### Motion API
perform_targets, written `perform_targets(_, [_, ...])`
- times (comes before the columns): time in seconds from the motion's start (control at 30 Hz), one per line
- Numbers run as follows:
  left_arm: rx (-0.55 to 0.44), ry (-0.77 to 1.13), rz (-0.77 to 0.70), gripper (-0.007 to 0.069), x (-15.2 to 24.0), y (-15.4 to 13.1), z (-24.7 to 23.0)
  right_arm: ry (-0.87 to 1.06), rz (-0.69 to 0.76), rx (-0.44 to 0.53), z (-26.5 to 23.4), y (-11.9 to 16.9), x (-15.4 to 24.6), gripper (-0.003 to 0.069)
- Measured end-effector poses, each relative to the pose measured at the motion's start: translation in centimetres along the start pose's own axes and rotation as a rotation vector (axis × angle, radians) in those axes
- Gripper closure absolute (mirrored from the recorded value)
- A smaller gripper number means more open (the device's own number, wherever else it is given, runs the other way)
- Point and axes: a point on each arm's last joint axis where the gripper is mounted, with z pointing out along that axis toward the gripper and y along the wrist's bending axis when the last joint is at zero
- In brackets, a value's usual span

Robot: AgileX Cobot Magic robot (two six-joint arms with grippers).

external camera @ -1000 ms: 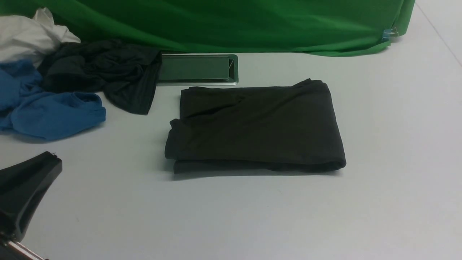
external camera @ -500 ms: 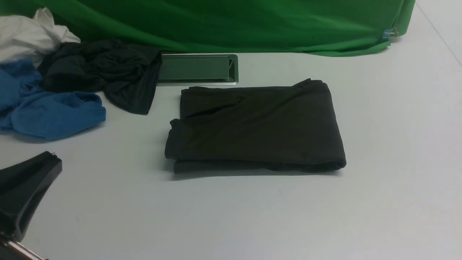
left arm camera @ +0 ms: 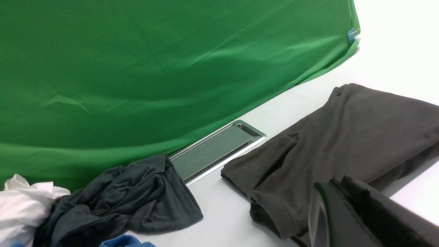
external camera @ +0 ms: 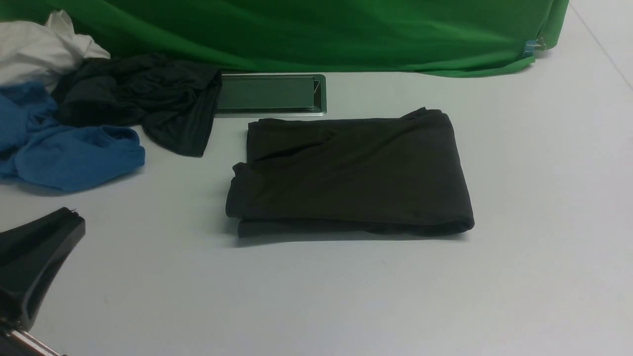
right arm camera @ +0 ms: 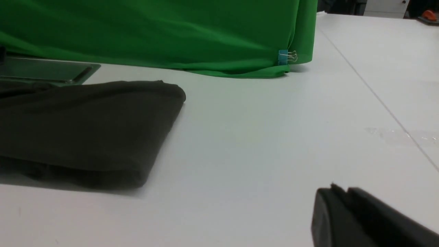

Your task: Fold a long-sleeved shirt on a white desktop.

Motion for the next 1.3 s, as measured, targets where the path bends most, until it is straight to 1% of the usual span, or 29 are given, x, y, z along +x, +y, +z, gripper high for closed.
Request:
perform_targets(0.1, [-0.003, 0.004, 0.008, 0.0606, 0.2, 0.0, 0.1, 0.000, 0.000, 0.000, 0.0, 0.0, 0.0, 0.0568])
perform_targets(0.13, [-0.013, 0.002, 0.007, 0.0606, 0.3, 0.0, 0.1, 0.000, 0.000, 0.000, 0.0, 0.0, 0.0, 0.0563])
perform_targets(0.17, [-0.043, -0.009, 0.005, 0.0606, 0.4, 0.1, 0.0, 0.000, 0.000, 0.000, 0.0, 0.0, 0.0, 0.0559])
perform_targets(0.2, [-0.047, -0.006, 0.004, 0.0606, 0.5, 0.2, 0.1, 0.000, 0.000, 0.000, 0.0, 0.0, 0.0, 0.0558])
perform_targets(0.23, [-0.116, -0.024, -0.013, 0.0604, 1.0, 0.5, -0.1, 0.000, 0.000, 0.000, 0.0, 0.0, 0.0, 0.0555])
perform_targets(0.33, [-0.251, -0.037, -0.069, 0.0604, 2.1, 0.8, -0.7, 0.001, 0.000, 0.000, 0.0, 0.0, 0.0, 0.0545])
perform_targets(0.37, [-0.261, -0.044, -0.075, 0.0604, 2.2, 0.8, -0.8, 0.001, 0.000, 0.000, 0.0, 0.0, 0.0, 0.0544])
perform_targets(0.43, [-0.342, -0.035, -0.124, 0.0604, 3.9, 0.5, -1.4, 0.001, 0.000, 0.000, 0.0, 0.0, 0.0, 0.0533])
perform_targets(0.53, [-0.390, -0.004, -0.164, 0.0604, 6.6, -0.4, -1.6, 0.001, 0.000, 0.000, 0.0, 0.0, 0.0, 0.0526])
perform_targets(0.63, [-0.379, 0.045, -0.201, 0.0604, 8.8, -1.2, -1.3, 0.001, 0.000, 0.000, 0.0, 0.0, 0.0, 0.0519])
perform_targets(0.67, [-0.361, 0.078, -0.235, 0.0604, 9.6, -1.5, -1.1, -0.001, 0.000, 0.000, 0.0, 0.0, 0.0, 0.0515])
perform_targets(0.77, [-0.328, 0.137, -0.292, 0.0604, 10.3, -2.0, -1.1, -0.001, 0.000, 0.000, 0.0, 0.0, 0.0, 0.0508])
perform_targets(1.3, [-0.333, 0.134, -0.284, 0.0604, 10.3, -1.9, -1.1, -0.001, 0.000, 0.000, 0.0, 0.0, 0.0, 0.0470])
